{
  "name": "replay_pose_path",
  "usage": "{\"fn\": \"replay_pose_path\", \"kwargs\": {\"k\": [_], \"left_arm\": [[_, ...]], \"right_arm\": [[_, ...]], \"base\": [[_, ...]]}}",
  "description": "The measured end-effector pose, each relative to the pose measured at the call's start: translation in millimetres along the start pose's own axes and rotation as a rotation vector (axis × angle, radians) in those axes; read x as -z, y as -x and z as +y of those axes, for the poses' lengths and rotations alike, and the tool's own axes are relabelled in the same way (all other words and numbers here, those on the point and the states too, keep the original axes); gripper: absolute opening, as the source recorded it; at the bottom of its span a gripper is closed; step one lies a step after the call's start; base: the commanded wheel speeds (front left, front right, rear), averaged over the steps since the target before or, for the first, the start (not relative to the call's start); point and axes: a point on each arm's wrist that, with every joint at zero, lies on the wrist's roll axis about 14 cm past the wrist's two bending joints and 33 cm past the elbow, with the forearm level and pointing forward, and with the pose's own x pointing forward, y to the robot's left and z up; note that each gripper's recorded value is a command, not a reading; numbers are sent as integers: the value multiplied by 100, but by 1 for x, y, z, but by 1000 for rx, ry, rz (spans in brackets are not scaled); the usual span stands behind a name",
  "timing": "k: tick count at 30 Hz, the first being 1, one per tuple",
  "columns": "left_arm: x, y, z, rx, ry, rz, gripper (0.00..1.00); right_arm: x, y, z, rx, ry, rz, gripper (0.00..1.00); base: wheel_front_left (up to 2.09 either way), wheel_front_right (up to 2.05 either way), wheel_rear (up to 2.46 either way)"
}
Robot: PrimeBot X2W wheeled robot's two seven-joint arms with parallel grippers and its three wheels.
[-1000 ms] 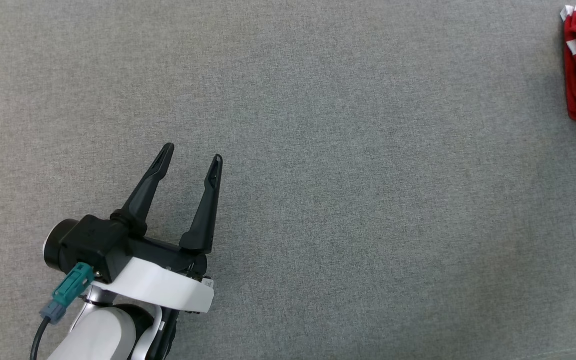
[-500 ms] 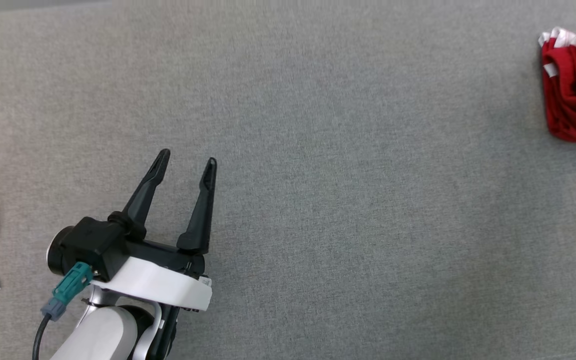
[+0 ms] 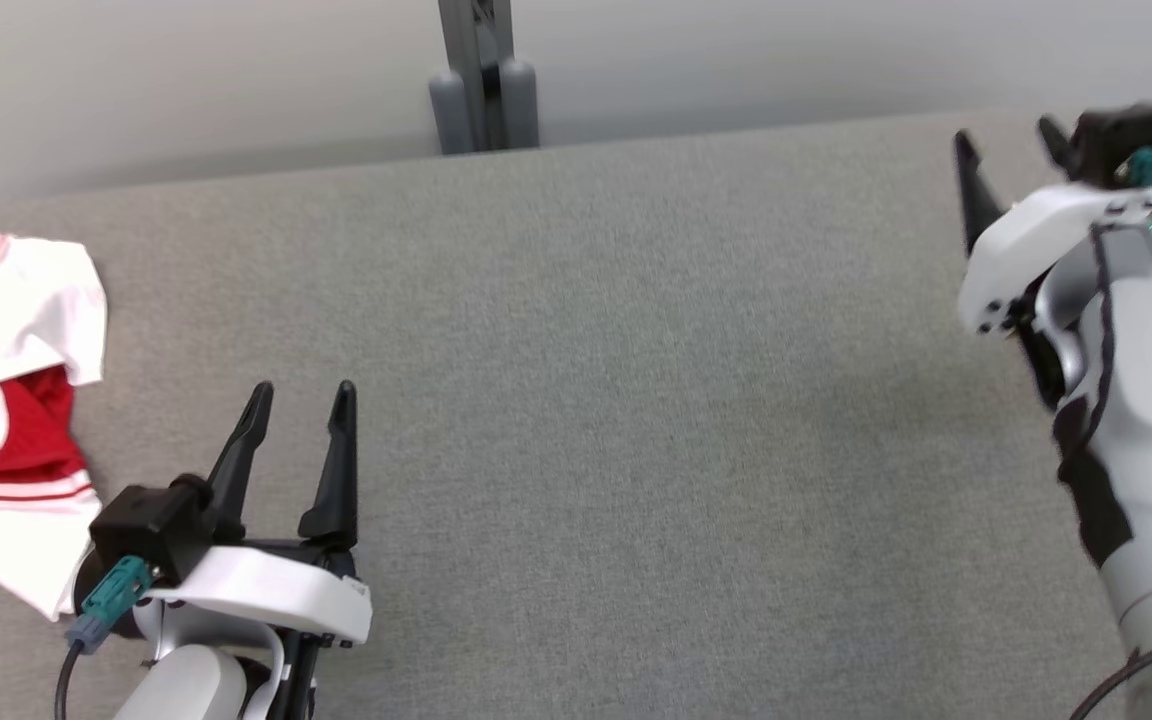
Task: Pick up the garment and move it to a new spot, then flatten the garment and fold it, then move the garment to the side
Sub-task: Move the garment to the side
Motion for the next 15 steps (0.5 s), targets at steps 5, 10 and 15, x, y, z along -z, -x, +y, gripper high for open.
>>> {"fn": "replay_pose_path", "kwargs": {"k": [5,10,15], "left_arm": [[-8,19,20,-73,2,-22,100],[-11,41,37,-134,4,-34,100],[-5,61,52,-187,5,-22,100]], "right_arm": [[-1,24,29,-61,-54,-51,100],[10,51,50,-99,-121,-78,100],[21,77,67,-128,-182,-108,100]], "base": [[0,0,0],[0,0,0],[0,0,0]]}}
